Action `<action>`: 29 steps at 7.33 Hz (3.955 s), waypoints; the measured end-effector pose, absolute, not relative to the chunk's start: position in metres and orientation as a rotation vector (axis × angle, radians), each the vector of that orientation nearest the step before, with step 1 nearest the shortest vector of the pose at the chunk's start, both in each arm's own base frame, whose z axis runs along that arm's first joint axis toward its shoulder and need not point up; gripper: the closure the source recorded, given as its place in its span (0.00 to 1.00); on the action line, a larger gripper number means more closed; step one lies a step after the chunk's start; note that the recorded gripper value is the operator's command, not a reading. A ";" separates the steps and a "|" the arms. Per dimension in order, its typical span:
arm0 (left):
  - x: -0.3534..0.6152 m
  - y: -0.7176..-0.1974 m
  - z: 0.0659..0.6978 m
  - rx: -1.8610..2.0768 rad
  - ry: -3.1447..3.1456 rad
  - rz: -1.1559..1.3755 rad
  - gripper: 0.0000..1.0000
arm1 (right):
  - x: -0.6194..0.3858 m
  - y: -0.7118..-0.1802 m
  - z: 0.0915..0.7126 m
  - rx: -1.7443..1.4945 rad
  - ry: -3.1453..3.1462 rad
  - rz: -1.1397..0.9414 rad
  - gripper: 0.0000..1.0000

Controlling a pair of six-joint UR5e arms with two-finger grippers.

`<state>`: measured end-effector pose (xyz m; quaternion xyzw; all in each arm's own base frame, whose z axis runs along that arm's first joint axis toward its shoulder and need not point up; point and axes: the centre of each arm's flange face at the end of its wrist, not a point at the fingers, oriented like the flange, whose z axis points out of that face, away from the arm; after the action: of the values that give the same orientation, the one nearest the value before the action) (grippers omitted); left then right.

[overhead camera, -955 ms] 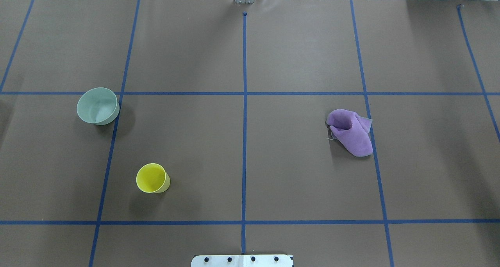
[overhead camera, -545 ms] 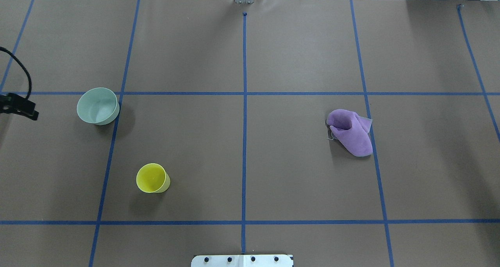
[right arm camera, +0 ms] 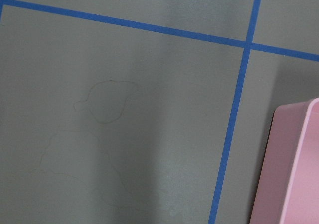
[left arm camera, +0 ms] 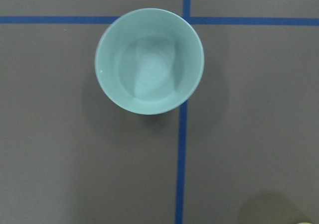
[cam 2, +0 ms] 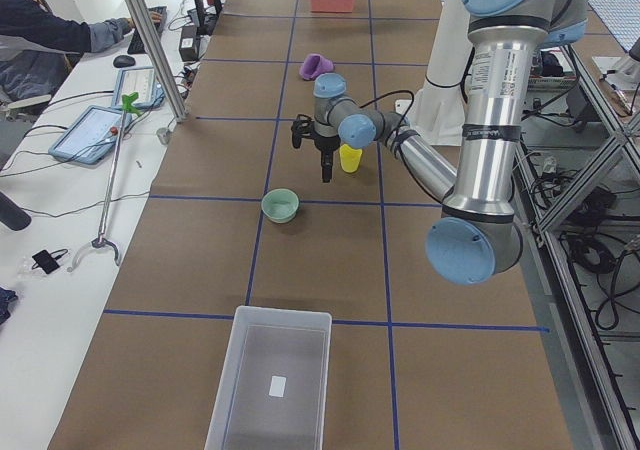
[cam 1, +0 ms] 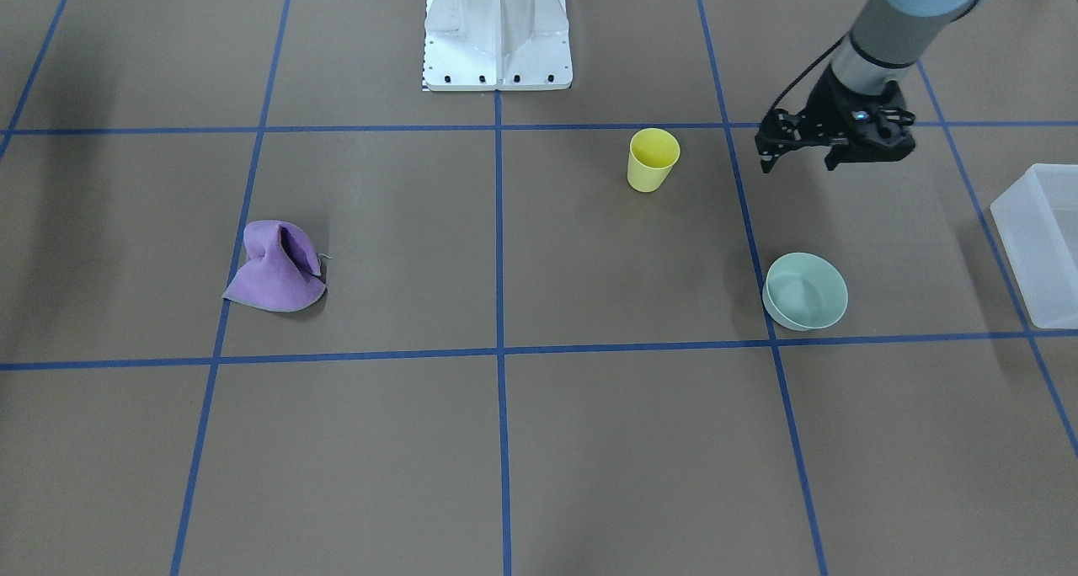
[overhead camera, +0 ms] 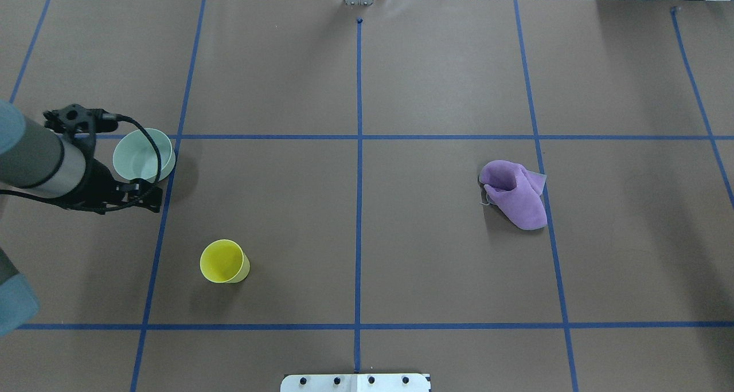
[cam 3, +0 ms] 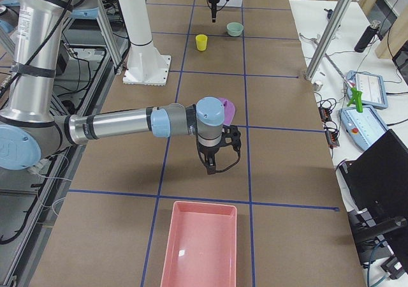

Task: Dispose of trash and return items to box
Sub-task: 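Reach the left gripper past the green cup and grasp the yellow cup, then lift the yellow cup with the left gripper and carry it off-table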

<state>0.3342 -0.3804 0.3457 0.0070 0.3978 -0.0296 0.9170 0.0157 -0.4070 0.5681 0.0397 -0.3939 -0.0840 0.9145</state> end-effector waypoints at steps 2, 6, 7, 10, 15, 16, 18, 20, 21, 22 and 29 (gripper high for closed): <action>0.372 -0.356 0.332 -0.010 0.830 -0.047 0.03 | 0.015 -0.407 0.569 0.079 -0.820 -0.172 0.00; 0.420 -0.349 0.331 -0.045 0.816 -0.021 0.12 | 0.015 -0.406 0.572 0.071 -0.825 -0.169 0.00; 0.426 -0.349 0.333 -0.050 0.811 -0.017 0.24 | 0.015 -0.406 0.572 0.070 -0.826 -0.169 0.00; 0.434 -0.349 0.341 -0.068 0.795 -0.022 1.00 | 0.014 -0.406 0.573 0.067 -0.835 -0.167 0.00; 0.412 -0.350 0.311 -0.100 0.871 -0.045 1.00 | 0.013 -0.408 0.573 0.064 -0.845 -0.167 0.00; 0.380 -0.370 0.300 -0.116 0.916 -0.073 1.00 | 0.013 -0.408 0.572 0.066 -0.845 -0.168 0.00; 0.290 -0.428 0.305 -0.081 0.974 -0.088 1.00 | 0.012 -0.409 0.571 0.068 -0.846 -0.168 0.00; 0.186 -0.466 0.360 0.027 0.942 -0.023 1.00 | 0.012 -0.410 0.571 0.068 -0.846 -0.169 0.00; 0.136 -0.482 0.397 0.078 0.895 0.032 1.00 | 0.012 -0.410 0.570 0.070 -0.846 -0.169 0.00; 0.086 -0.498 0.438 0.112 0.843 0.097 1.00 | 0.012 -0.410 0.570 0.070 -0.846 -0.170 0.00; -0.080 -0.503 0.712 0.166 0.794 0.301 1.00 | 0.012 -0.411 0.571 0.071 -0.845 -0.170 0.00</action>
<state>-0.0799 -0.5032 0.7125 0.0804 0.3845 0.1460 0.9079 0.0123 -0.4110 0.5705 0.0345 -0.4095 -0.0824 0.9079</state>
